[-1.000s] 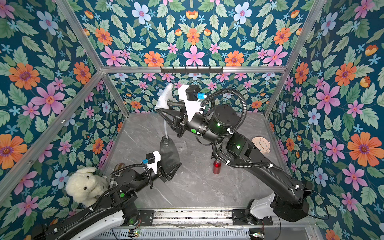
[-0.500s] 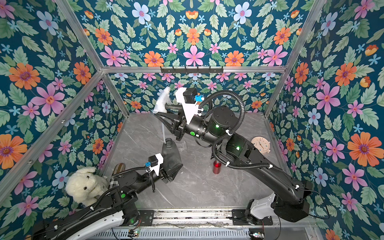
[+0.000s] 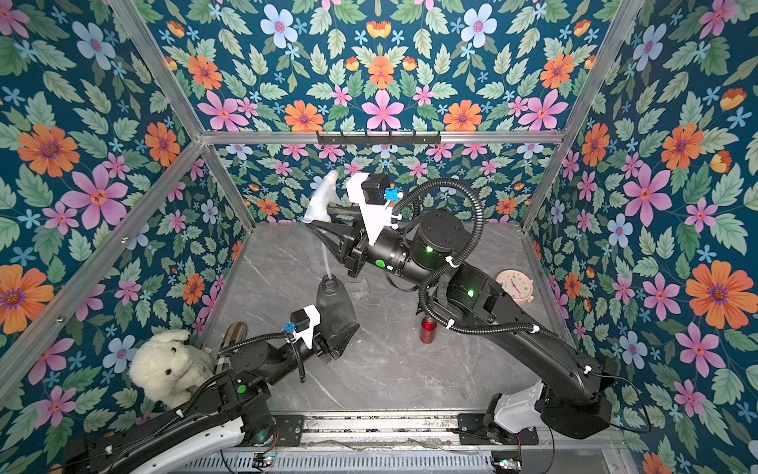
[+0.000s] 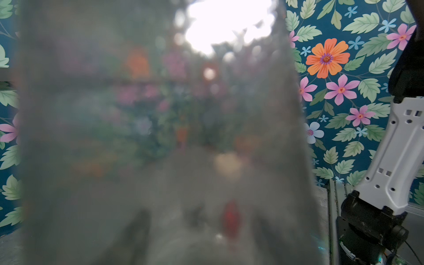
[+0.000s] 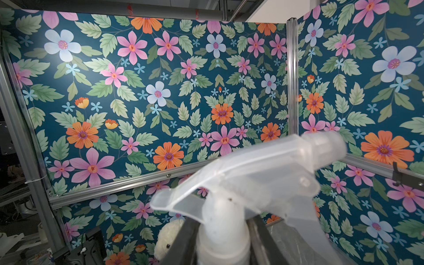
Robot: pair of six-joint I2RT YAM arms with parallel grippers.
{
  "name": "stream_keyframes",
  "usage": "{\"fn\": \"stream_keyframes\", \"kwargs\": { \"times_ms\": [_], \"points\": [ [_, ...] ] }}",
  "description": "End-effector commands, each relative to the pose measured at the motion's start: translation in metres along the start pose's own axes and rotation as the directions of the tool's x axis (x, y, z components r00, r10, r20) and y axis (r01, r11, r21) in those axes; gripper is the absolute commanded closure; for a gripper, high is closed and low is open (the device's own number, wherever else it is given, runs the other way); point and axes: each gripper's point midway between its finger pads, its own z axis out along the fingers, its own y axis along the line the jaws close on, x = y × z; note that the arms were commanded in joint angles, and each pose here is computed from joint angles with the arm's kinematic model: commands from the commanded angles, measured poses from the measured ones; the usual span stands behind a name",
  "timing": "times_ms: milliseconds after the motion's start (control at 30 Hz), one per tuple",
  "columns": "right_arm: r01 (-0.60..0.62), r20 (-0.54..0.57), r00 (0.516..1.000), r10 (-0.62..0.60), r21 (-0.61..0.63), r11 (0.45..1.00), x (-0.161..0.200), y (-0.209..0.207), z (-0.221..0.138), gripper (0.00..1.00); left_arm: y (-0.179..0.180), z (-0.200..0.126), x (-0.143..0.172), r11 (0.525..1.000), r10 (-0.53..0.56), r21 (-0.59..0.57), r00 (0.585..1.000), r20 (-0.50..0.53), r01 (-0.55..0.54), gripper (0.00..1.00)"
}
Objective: Attach spray nozzles to spray bottles
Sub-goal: Insert the spray nozzle into the spray bottle.
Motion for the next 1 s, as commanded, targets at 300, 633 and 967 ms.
{"fn": "stream_keyframes", "kwargs": {
  "times_ms": [300, 633, 967],
  "points": [
    [-0.097, -0.095, 0.991, 0.095, -0.013, 0.995, 0.040, 0.001, 0.000, 0.74, 0.007, -0.001, -0.027, 0.998, 0.037, -0.045, 0.994, 0.103, -0.032, 1.00],
    [-0.148, -0.171, 0.975, 0.142, -0.020, 0.989, 0.085, 0.002, -0.007, 0.70, 0.007, 0.003, -0.037, 0.998, 0.037, -0.048, 0.992, 0.119, -0.031, 1.00],
    [-0.111, -0.169, 0.981, 0.093, -0.101, 0.989, 0.094, 0.013, -0.012, 0.67, 0.007, 0.002, -0.044, 0.998, 0.035, -0.049, 0.991, 0.129, -0.029, 1.00]
  ]
}}
